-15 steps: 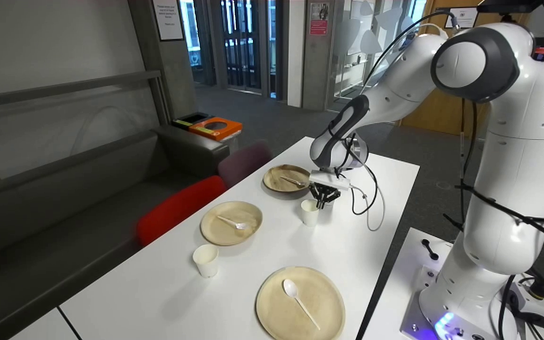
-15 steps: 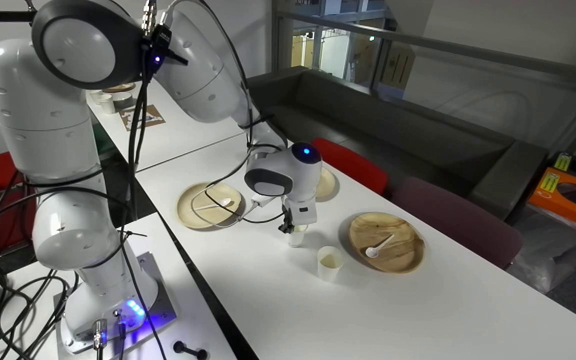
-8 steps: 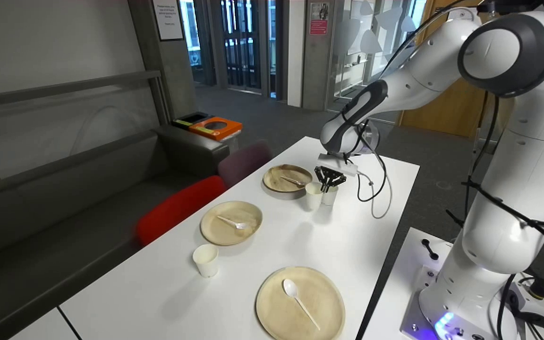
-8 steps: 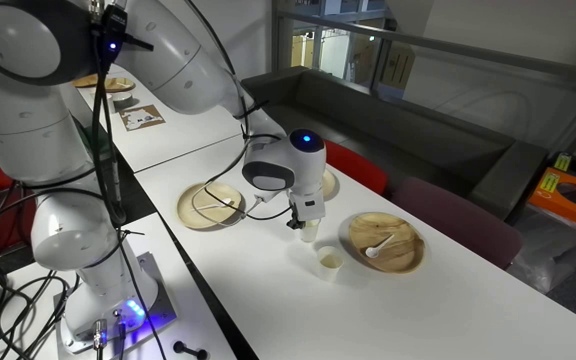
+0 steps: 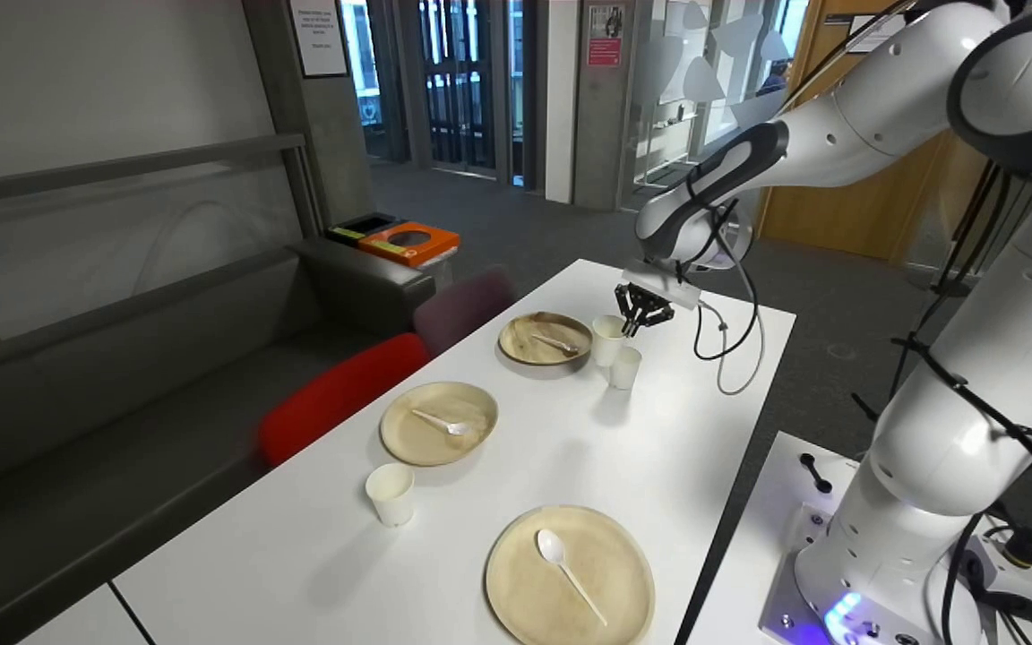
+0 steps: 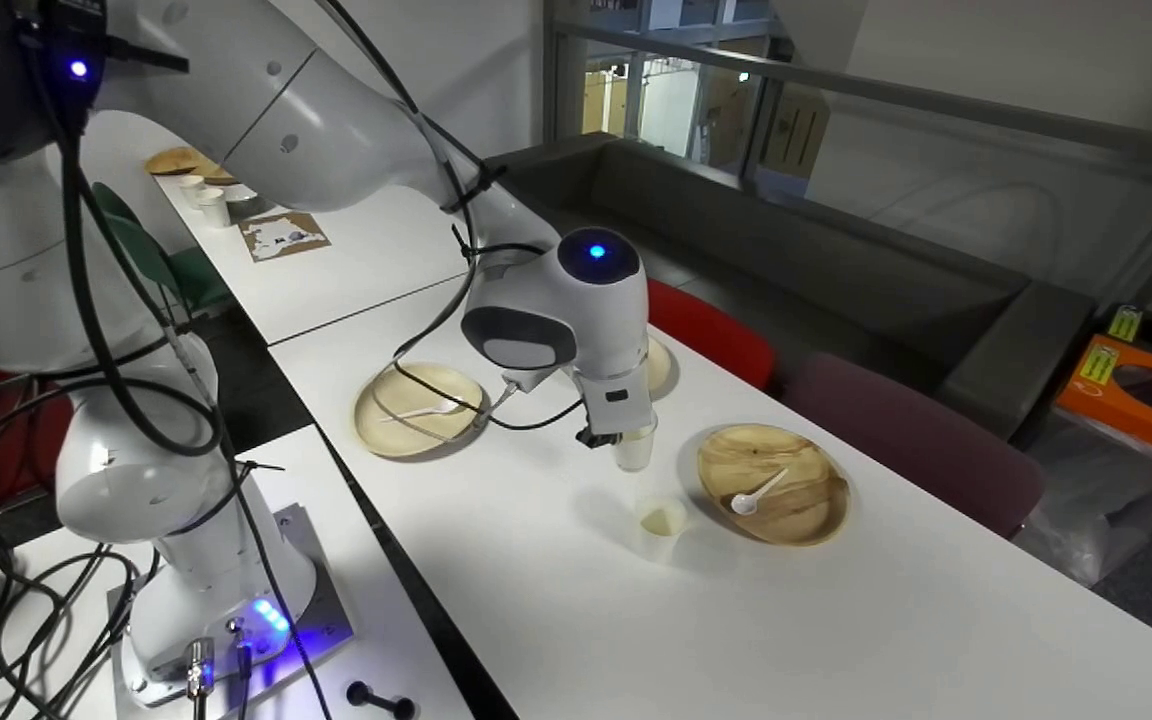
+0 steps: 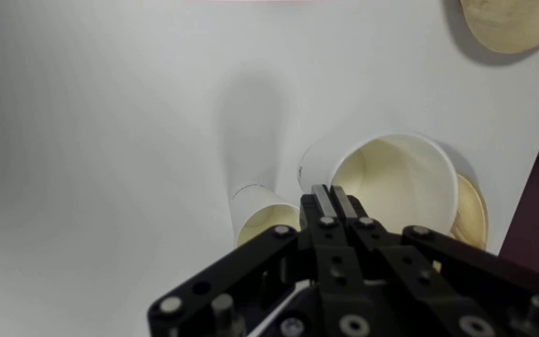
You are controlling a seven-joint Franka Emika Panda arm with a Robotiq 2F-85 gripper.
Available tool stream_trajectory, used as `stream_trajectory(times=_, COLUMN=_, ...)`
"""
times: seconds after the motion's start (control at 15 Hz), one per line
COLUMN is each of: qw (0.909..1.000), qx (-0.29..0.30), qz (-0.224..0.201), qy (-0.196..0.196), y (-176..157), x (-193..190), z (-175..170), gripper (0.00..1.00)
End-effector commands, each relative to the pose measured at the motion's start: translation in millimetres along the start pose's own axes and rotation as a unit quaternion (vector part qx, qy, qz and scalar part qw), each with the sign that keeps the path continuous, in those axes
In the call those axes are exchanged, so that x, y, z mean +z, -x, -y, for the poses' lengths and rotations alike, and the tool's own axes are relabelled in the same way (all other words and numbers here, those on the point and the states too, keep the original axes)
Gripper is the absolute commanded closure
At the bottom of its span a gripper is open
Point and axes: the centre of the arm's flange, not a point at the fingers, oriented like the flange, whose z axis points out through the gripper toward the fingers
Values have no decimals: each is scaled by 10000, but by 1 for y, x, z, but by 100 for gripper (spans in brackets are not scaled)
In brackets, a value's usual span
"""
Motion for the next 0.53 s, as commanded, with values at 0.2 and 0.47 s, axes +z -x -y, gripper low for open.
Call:
stream_trajectory(times=0.2, qw=9997, qx=207, qz=64, qy=-80, y=-6, x=-31, z=-11, gripper=99)
stream_trajectory(times=0.47, qw=9992, qx=405, qz=56, qy=15, y=-19, x=-22, z=-15, gripper=99)
